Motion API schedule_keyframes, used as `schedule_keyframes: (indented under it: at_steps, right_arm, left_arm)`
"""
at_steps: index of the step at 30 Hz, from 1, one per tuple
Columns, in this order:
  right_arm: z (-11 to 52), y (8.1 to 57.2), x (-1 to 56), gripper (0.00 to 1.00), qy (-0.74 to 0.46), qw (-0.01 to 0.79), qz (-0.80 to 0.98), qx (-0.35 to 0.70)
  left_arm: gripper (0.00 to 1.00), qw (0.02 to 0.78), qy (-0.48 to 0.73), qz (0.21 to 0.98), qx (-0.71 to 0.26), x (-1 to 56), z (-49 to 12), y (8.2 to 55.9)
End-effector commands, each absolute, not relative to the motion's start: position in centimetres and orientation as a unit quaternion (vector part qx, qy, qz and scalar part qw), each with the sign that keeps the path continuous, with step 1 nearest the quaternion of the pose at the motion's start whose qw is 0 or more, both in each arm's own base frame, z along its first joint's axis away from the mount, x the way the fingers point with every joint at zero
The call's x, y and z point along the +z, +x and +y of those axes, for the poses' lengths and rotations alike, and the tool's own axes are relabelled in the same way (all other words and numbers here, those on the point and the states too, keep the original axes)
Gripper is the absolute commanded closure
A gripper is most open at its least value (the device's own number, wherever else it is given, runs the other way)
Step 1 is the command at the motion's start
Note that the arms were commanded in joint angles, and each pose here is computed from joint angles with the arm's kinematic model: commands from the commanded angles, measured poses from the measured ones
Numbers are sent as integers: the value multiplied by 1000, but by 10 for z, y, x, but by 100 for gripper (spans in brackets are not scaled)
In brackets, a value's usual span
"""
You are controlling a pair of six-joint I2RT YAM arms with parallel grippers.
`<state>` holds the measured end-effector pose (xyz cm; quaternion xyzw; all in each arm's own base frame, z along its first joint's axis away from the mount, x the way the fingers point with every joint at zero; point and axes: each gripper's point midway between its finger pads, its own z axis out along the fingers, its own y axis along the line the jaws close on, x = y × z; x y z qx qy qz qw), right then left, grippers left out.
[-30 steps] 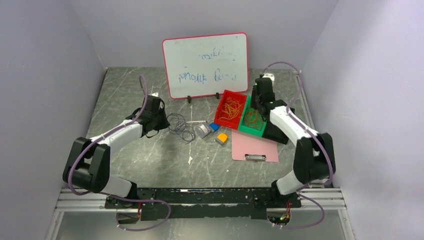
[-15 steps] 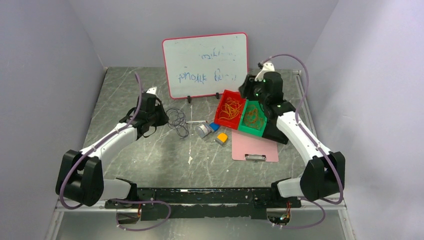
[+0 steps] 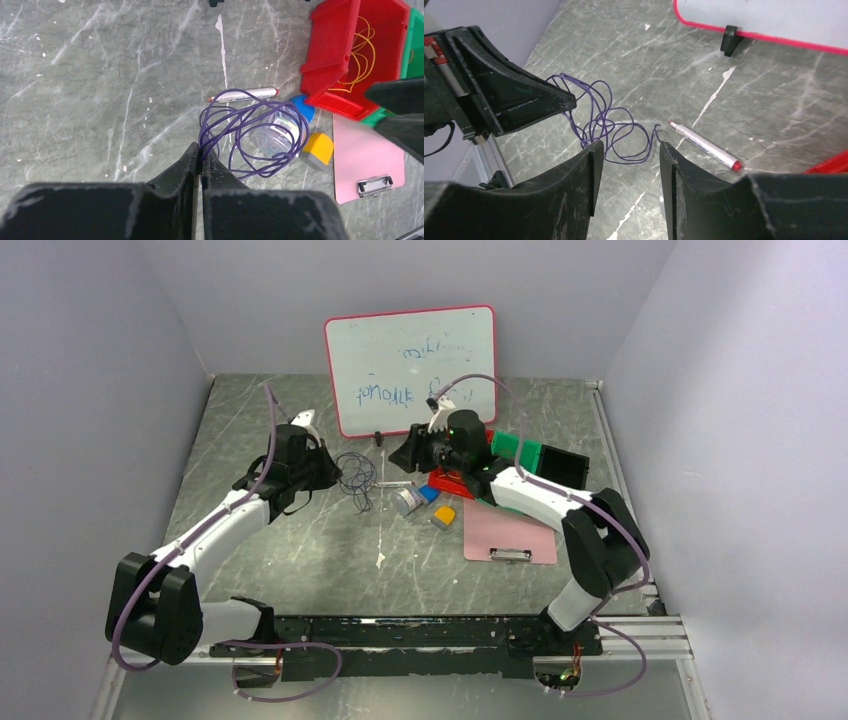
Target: Untangle the cables
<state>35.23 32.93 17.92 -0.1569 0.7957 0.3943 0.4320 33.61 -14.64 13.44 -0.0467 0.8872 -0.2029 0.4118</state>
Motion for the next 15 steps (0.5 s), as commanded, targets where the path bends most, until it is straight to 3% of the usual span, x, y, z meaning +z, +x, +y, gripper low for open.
schedule_keyframes:
  at_steps: [1,8,15]
  right_arm:
    - [356,347,181,52,-150,419,777,446]
    - [355,352,145,58,-105,395,816,408]
    - [363,358,108,54,-115,366,837,390]
  left_arm:
    - [93,431,-37,872,-227,153,-153,343]
    - [93,454,-56,860,-225,169,-148,346]
    - [93,451,-51,863,-220,167,-148,347]
